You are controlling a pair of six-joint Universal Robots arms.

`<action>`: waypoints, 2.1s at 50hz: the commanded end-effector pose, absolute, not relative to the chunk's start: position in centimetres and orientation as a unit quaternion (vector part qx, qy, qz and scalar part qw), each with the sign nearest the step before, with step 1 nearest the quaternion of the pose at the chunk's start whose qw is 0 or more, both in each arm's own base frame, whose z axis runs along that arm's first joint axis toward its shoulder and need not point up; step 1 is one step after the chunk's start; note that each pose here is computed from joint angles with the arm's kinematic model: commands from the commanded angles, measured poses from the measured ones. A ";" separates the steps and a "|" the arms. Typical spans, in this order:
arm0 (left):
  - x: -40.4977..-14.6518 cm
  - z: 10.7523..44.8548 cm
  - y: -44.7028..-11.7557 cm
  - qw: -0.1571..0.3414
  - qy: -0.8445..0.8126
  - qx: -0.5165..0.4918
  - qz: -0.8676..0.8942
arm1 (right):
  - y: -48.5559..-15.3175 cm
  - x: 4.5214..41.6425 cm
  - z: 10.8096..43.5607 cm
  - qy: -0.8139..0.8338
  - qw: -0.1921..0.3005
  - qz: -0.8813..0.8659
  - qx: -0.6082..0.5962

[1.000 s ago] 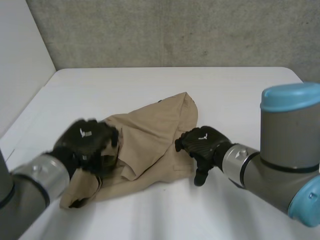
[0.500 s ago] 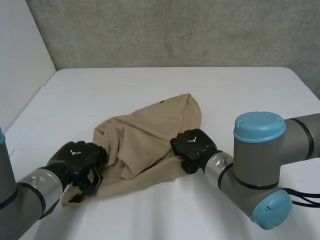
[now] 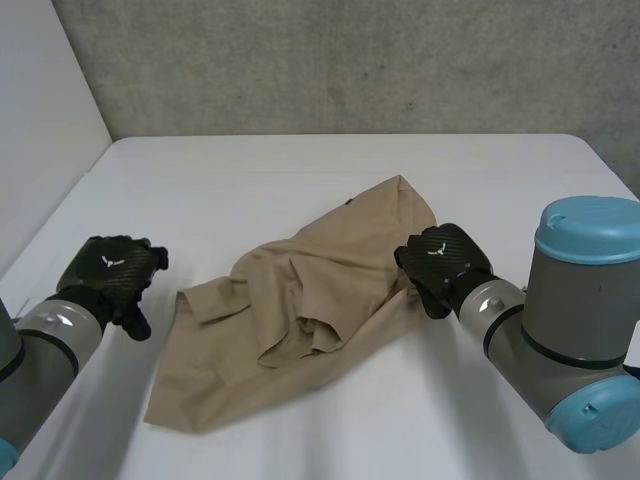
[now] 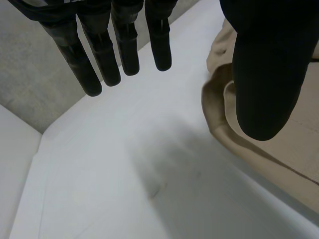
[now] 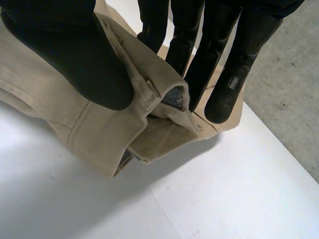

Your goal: Fold the shorts.

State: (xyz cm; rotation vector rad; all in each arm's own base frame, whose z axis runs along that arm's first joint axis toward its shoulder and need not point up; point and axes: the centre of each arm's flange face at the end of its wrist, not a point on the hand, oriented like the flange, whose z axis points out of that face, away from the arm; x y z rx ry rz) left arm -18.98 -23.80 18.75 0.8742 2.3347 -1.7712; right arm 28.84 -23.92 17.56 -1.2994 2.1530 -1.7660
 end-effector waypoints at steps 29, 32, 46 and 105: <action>-20.7 16.2 -14.0 -0.091 0.778 0.379 -0.493 | -25.5 27.5 17.1 0.728 0.033 -0.569 -0.380; -20.9 15.5 -14.3 -0.093 0.782 0.382 -0.483 | -25.5 27.3 17.0 0.730 0.032 -0.567 -0.380; -21.3 13.7 -15.3 -0.058 0.794 0.383 -0.468 | -25.3 27.2 16.8 0.733 0.032 -0.563 -0.381; -29.0 41.9 -30.7 0.000 0.443 0.178 -0.879 | -32.7 28.1 43.0 0.449 -0.042 -0.866 -0.214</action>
